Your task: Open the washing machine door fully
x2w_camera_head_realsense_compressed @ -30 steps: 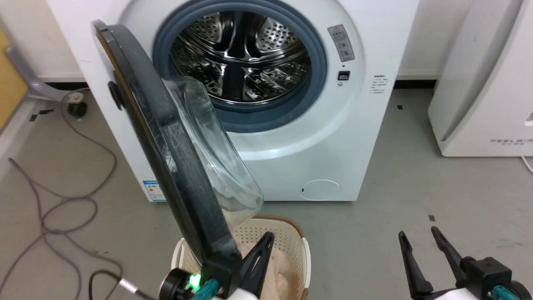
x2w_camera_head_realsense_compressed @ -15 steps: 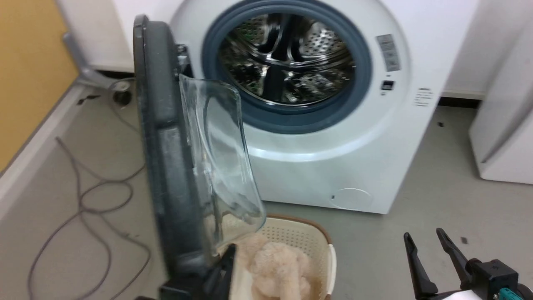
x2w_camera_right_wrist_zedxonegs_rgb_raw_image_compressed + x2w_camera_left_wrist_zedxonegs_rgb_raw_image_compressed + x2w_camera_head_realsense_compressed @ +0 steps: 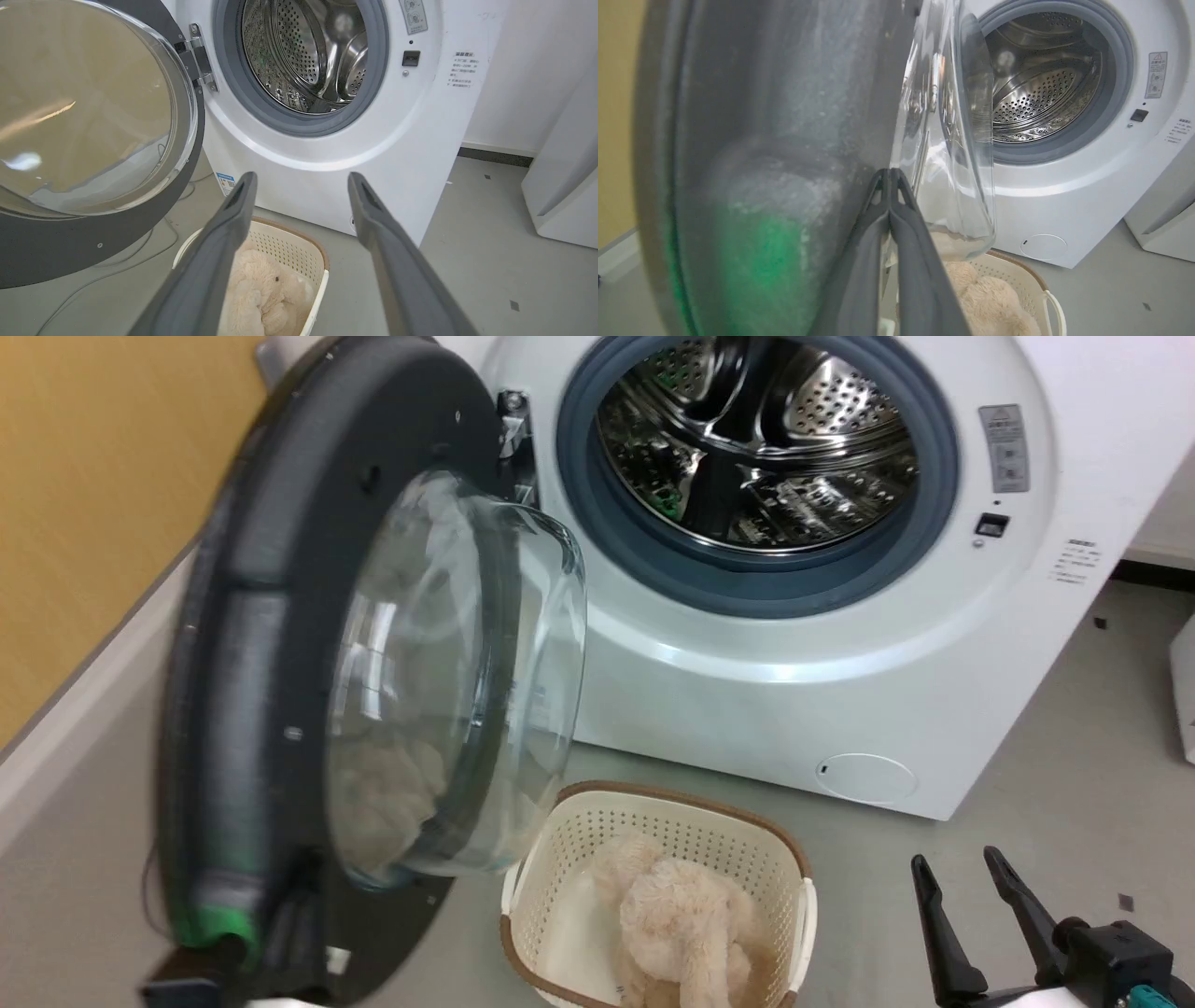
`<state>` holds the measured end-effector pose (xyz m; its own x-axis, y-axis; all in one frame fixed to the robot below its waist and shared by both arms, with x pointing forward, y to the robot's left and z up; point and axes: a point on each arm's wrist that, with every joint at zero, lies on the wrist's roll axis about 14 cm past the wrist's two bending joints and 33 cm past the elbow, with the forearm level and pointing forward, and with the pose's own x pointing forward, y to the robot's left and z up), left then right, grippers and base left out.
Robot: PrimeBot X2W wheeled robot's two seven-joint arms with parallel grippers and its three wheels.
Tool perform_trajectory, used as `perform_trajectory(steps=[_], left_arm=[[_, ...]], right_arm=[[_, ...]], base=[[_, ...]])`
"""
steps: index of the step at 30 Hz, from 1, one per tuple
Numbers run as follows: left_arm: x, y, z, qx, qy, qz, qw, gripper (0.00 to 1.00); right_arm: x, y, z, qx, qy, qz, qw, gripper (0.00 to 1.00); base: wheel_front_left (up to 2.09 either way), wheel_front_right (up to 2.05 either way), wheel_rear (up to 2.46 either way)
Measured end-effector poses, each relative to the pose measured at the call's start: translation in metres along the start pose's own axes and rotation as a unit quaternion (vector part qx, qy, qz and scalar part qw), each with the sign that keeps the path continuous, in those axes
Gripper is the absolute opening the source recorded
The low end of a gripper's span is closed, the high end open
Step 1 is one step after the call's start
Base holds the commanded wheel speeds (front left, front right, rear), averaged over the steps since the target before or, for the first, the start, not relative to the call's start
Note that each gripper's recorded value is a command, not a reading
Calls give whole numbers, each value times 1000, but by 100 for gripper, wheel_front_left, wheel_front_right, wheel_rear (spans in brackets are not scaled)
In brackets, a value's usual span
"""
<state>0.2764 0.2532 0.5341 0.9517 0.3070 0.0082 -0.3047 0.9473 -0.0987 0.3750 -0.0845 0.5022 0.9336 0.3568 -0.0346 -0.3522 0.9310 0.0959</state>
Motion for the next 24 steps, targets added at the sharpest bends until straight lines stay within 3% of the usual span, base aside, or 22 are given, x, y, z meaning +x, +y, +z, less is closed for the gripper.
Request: perform_trajectory(steps=[10,24], left_arm=[[26,96,14,18,-45,101,994,0],[53,168,6,36,-30,158,986,0]], right_arm=[[8,6,-4,4,7,11,1000,100],[0,0,-8,8,11,-2,1000,100]], base=[[0,0,0],[0,0,0]])
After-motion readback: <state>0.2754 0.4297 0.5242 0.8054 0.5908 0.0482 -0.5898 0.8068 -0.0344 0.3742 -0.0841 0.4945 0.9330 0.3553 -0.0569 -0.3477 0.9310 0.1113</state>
